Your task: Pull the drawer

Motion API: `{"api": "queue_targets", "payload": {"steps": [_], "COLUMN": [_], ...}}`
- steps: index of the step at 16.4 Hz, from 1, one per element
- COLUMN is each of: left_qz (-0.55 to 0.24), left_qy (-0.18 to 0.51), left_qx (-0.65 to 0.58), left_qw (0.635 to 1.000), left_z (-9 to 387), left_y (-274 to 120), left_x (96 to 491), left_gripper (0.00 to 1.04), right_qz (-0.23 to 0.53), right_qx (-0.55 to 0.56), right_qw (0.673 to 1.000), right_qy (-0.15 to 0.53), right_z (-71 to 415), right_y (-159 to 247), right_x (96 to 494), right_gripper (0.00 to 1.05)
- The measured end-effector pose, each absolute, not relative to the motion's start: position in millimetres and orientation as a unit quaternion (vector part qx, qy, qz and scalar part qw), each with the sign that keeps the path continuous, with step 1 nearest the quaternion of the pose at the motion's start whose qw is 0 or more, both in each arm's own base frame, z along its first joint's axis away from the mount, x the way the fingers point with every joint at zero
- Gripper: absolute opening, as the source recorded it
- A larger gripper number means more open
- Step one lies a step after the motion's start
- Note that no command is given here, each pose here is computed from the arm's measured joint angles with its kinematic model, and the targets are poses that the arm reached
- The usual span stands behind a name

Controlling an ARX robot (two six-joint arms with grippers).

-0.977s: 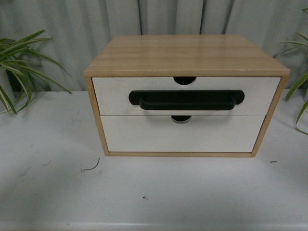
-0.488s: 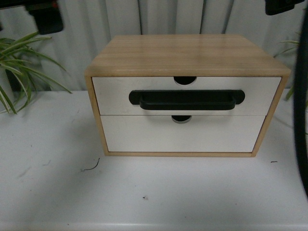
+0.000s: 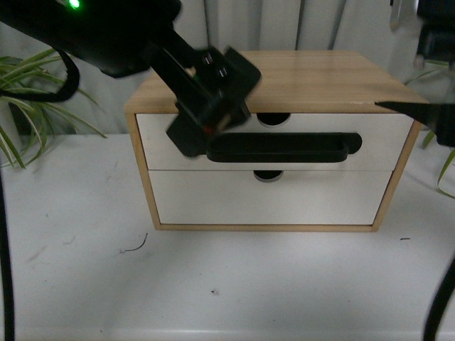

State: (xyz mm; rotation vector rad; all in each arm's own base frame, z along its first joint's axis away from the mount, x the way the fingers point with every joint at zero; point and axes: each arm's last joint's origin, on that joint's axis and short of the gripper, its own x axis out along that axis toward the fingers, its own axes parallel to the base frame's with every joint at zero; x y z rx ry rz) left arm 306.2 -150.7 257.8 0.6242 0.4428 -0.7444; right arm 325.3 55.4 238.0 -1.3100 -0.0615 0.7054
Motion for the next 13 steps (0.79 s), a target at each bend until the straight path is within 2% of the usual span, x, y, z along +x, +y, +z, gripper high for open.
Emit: {"api": "queue_targets", "payload": {"steps": [2, 4, 8, 13], "left_qz": [-0.397, -0.407, -0.421, -0.426], "left_qy": [0.224, 0.224, 0.243, 0.239], "left_qx": [0.350, 0.371, 0.380, 0.384], "left_qw": [0.818, 0.804, 0.787, 0.784], "left_z": [245, 238, 217, 207], "left_y": [-171, -182, -194, -204], "left_x": [305, 312, 319, 326], "left_gripper": [0.98, 0.98, 0.98, 0.98], "right_qz": [0.360, 0.392, 0.427, 0.447], "right_qx": [-0.651, -0.662, -0.657, -0.643], "right_qw": [0.668, 0.639, 0.621, 0.620], "right_qy": [-0.019, 0.001, 0.022, 0.051], "right_z": [228, 219, 204, 181], "right_y": [52, 52, 59, 68], "right_x": [322, 318, 319, 325], "right_gripper": [0.98, 0.98, 0.98, 0.98]}}
